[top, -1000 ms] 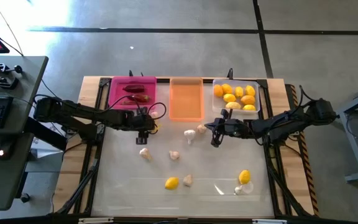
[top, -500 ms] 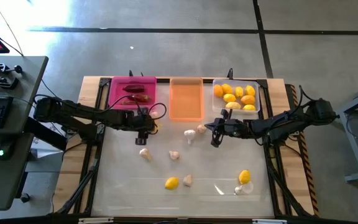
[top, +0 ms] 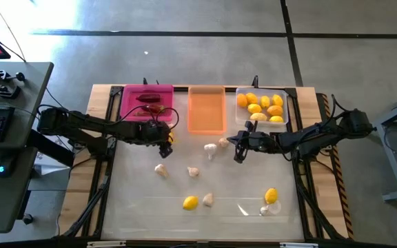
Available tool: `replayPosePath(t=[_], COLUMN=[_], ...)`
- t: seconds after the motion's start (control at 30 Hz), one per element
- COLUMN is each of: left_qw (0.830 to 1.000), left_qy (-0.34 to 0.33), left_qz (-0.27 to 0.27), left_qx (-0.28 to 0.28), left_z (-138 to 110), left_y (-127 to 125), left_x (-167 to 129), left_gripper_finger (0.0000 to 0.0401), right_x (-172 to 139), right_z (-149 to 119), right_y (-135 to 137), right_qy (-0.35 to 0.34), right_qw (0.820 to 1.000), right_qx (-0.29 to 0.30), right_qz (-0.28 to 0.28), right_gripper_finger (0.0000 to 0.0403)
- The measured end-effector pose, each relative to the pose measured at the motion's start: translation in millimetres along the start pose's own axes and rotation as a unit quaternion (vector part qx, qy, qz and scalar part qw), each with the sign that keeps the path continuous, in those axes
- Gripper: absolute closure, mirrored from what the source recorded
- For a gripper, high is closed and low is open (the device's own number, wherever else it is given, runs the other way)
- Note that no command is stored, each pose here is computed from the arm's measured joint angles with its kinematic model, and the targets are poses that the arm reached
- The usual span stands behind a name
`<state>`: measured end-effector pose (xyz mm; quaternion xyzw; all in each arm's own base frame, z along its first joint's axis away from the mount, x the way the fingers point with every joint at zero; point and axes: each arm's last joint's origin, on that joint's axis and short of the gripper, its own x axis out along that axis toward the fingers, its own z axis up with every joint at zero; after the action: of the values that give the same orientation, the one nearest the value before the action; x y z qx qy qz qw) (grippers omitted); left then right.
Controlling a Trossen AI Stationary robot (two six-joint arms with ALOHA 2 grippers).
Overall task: Sort produce into baskets
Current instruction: Put the yellow lemon into the transparent bin
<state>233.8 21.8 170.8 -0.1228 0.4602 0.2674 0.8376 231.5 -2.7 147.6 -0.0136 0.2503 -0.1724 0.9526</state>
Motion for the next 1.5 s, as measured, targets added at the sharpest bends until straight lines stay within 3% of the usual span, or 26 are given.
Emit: replayPosePath(t=[0.17,0.33,0.73,1.03,1.3,1.5], left_qw=[0.999,0.996,0.994,0.997,0.998,0.997], left_qy=[0.000,0.011,0.018,0.044,0.066,0.082], left_qz=[0.043,0.033,0.025,-0.010,-0.018,-0.009], left_qx=[-0.023,-0.078,-0.106,-0.065,0.016,0.010], left_z=[-2,-1,1,3,3,1], left_y=[5,9,13,21,31,36], left_x=[0,2,4,7,8,9], left_gripper_finger=[0.0153,0.0153,0.0153,0.0153,0.0153,0.0153], right_x=[0,0,0,0,0,0], right_z=[0,0,-2,-2,-2,-1], right_y=[0,0,0,0,0,0], right_qy=[0.000,0.002,0.008,0.008,0.007,0.006], right_qw=[1.000,1.000,1.000,1.000,1.000,1.000], right_qx=[0.000,-0.001,0.004,0.005,0.005,0.005], right_qz=[0.000,0.000,0.000,0.000,-0.001,0.000], right_gripper_finger=[0.0403,0.0403,0.0403,0.0403,0.0403,0.0403])
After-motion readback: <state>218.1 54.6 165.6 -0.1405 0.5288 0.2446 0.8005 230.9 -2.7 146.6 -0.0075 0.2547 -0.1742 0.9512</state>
